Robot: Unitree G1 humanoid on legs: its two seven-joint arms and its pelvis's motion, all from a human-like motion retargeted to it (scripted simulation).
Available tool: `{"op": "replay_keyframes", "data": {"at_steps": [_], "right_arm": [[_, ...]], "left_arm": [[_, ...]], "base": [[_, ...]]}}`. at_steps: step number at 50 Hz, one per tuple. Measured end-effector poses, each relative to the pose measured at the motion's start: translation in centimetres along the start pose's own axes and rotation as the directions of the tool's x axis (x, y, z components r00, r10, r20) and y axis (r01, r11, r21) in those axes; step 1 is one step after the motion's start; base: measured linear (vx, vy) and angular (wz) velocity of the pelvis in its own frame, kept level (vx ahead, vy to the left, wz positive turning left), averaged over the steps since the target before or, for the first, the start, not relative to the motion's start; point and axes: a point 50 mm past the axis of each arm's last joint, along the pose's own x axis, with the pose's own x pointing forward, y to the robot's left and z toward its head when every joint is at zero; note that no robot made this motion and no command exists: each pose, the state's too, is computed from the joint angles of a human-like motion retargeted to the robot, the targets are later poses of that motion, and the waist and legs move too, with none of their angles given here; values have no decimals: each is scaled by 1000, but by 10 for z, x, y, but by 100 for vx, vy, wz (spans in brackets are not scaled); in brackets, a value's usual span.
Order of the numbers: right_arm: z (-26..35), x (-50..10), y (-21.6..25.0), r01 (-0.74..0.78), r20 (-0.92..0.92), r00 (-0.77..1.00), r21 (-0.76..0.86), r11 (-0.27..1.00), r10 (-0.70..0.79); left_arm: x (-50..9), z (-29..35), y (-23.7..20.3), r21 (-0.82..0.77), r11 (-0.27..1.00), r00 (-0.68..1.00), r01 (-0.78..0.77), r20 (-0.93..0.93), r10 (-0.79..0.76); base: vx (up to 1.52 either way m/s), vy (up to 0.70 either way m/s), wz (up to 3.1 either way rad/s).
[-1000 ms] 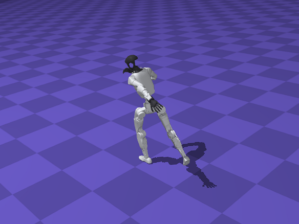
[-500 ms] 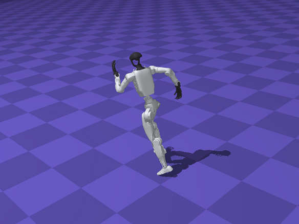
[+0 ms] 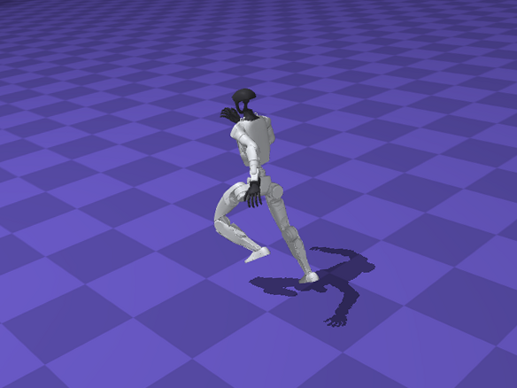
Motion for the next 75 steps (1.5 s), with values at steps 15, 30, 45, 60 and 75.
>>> {"op": "replay_keyframes", "data": {"at_steps": [15,30,45,60,75], "right_arm": [[-52,-114,8,12,-509,858,139,990,61],[90,-497,-79,260,-635,-701,-653,711,-326],[-2,-462,-80,430,-769,-538,-602,673,-345],[-33,-21,27,-159,-212,957,183,970,197],[-43,-93,43,-96,-384,899,296,950,211]], "left_arm": [[1,146,-9,5,943,890,332,331,-314],[-535,385,16,485,770,-873,414,451,185],[-394,372,51,385,549,-629,742,682,372],[-55,147,-20,-601,529,801,599,463,-380],[-149,320,-62,-163,769,397,618,909,-126]], "base": [[108,39,27],[87,-11,122],[92,-43,-72],[91,22,-105],[104,48,82]]}}
